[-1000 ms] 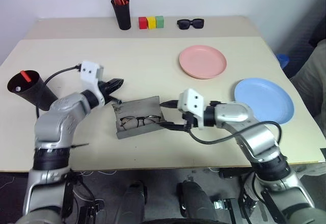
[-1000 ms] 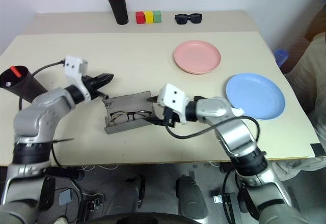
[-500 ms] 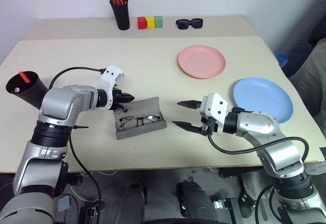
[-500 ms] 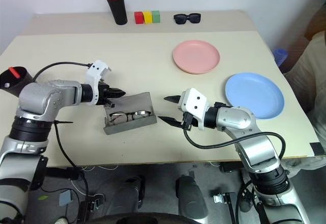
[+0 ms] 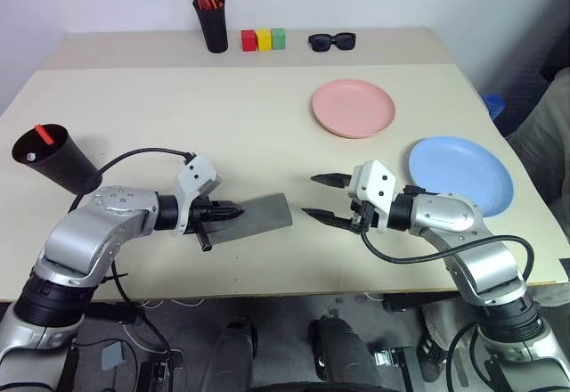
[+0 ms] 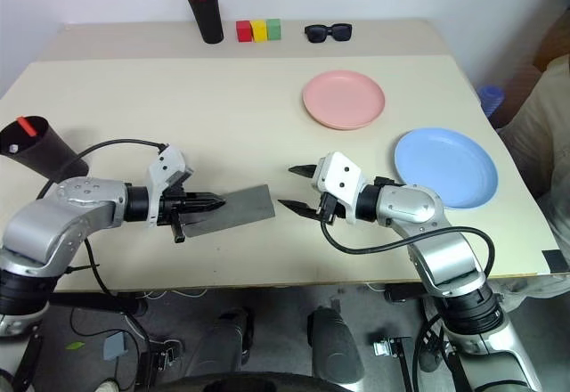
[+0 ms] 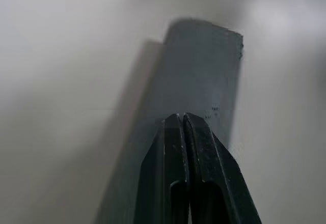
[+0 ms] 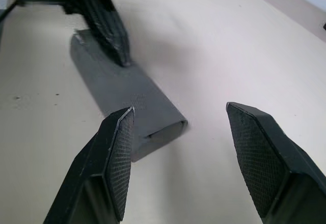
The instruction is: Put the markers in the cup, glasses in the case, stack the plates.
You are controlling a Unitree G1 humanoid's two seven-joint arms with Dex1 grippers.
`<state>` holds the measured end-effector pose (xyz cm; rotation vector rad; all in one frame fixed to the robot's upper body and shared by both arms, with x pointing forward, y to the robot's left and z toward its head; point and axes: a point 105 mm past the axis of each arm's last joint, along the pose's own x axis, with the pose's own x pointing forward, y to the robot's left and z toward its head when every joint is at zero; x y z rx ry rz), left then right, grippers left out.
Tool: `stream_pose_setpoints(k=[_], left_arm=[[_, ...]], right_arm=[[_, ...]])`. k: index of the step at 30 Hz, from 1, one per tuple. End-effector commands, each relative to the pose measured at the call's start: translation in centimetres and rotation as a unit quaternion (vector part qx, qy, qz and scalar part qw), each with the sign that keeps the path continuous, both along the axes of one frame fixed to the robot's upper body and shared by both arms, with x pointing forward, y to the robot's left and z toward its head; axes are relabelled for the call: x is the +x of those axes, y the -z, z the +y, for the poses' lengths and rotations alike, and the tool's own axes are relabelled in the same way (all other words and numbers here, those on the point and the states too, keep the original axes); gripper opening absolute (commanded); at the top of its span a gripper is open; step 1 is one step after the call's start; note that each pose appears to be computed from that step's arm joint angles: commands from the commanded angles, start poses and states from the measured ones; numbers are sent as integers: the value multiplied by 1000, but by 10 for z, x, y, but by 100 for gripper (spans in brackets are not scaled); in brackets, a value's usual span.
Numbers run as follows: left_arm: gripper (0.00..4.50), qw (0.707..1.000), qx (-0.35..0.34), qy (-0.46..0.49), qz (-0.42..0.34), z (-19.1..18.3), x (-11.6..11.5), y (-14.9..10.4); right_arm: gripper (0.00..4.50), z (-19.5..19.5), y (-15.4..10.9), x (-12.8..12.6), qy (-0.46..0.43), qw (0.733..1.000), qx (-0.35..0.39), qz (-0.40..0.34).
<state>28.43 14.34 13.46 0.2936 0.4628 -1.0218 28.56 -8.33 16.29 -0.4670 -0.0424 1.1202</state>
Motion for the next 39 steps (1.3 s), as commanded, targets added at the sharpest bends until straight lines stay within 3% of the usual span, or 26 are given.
stream_pose_setpoints(k=[1,5,11,14,20,26,29,33,39], left_arm=[[5,1000,-9,11,-20,-1,-6,-8],[5,996,-44,3,-73,1,-7,-17],[5,960,-174,-75,-207,20,4,-61],[5,959,-168,-85,-212,32,1,-59],[5,959,-157,-73,-224,34,-14,-53],[5,957,-156,-68,-235,26,-27,-55],[0,957,-156,-72,-233,25,-30,-53],[0,958,-155,-76,-229,24,-31,-52],[0,955,-159,-74,-237,19,-25,-56]], right_arm=[[292,-7,-5,17,33,999,-22,-10],[292,-24,-4,49,108,992,-51,-31],[292,-46,-5,109,211,966,-114,-101],[292,-54,-2,140,242,943,-170,-151],[292,-58,-1,169,252,921,-226,-194],[292,-61,9,177,242,911,-266,-202],[204,-63,11,178,244,910,-268,-200],[5,-66,13,178,247,909,-270,-201],[5,-72,-4,174,234,893,-279,-263]])
